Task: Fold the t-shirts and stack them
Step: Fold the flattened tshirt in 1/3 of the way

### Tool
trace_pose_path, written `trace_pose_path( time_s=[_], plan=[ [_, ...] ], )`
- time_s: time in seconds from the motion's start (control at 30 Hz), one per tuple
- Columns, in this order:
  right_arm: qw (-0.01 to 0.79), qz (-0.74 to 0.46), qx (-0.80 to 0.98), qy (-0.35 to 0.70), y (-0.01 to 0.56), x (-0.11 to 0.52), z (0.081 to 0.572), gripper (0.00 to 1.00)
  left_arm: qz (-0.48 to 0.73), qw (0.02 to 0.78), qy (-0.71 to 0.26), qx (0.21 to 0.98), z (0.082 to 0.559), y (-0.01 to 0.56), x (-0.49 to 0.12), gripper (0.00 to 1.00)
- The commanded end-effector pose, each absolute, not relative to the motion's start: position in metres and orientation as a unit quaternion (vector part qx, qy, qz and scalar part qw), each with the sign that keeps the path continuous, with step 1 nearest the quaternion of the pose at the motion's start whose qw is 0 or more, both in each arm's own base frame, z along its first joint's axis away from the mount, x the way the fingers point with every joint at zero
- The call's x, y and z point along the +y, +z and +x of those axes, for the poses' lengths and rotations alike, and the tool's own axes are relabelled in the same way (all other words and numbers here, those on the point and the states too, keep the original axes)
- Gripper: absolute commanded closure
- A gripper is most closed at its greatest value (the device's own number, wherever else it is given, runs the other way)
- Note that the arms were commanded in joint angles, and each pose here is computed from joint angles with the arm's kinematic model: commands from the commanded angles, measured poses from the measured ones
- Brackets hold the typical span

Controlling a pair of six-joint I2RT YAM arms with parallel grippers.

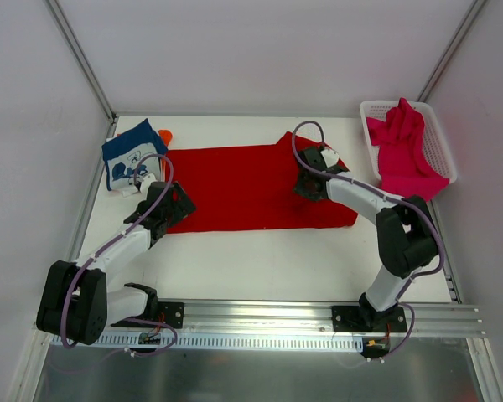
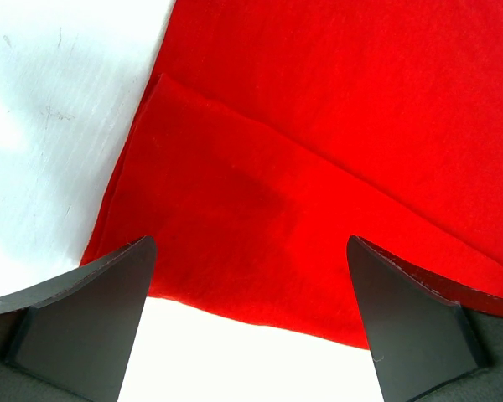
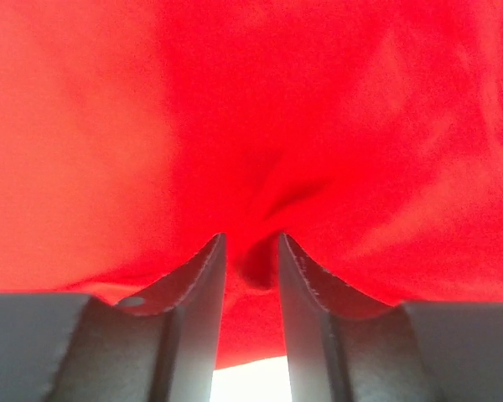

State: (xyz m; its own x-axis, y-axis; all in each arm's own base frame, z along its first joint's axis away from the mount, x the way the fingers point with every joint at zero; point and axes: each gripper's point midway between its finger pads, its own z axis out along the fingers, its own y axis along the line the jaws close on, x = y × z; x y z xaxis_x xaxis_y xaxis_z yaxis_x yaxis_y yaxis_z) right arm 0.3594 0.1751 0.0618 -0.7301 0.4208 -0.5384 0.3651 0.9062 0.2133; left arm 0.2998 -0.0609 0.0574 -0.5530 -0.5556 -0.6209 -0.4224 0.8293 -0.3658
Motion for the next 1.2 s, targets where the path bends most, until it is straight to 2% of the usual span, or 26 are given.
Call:
trace_pose_path(
  time_s=[0.0, 0.03, 0.1, 0.4, 0.53, 0.73, 0.87, 1.17],
  plan=[
    [0.341, 0.193, 0.92, 0.035, 0.096, 0.181, 0.389, 0.67, -0.275, 0.382, -0.09, 0.878, 0.301, 0.055, -0.061, 0.01],
    [0.338, 0.188, 0.922, 0.032, 0.094, 0.183, 0.392, 0.71, -0.274, 0.382, -0.089, 0.878, 0.301, 0.054, -0.061, 0.01],
    [0.348, 0.186, 0.918, 0.038, 0.103, 0.188, 0.405, 0.71, -0.273, 0.382, -0.088, 0.878, 0.301, 0.055, -0.061, 0.01],
    [0.33, 0.166, 0.929, 0.018, 0.091, 0.2, 0.438, 0.65, -0.269, 0.383, -0.084, 0.879, 0.301, 0.055, -0.059, 0.01],
    [0.333, 0.172, 0.927, 0.003, 0.098, 0.181, 0.416, 0.55, -0.27, 0.384, -0.083, 0.879, 0.299, 0.054, -0.058, 0.01],
    [0.345, 0.195, 0.918, 0.014, 0.107, 0.155, 0.372, 0.47, -0.27, 0.39, -0.097, 0.875, 0.305, 0.057, -0.063, 0.01],
    [0.336, 0.197, 0.921, 0.001, 0.094, 0.143, 0.354, 0.47, -0.27, 0.387, -0.105, 0.875, 0.304, 0.055, -0.066, 0.01],
    [0.309, 0.202, 0.929, -0.002, 0.064, 0.148, 0.352, 0.51, -0.266, 0.395, -0.104, 0.873, 0.302, 0.058, -0.064, 0.01]
  ],
)
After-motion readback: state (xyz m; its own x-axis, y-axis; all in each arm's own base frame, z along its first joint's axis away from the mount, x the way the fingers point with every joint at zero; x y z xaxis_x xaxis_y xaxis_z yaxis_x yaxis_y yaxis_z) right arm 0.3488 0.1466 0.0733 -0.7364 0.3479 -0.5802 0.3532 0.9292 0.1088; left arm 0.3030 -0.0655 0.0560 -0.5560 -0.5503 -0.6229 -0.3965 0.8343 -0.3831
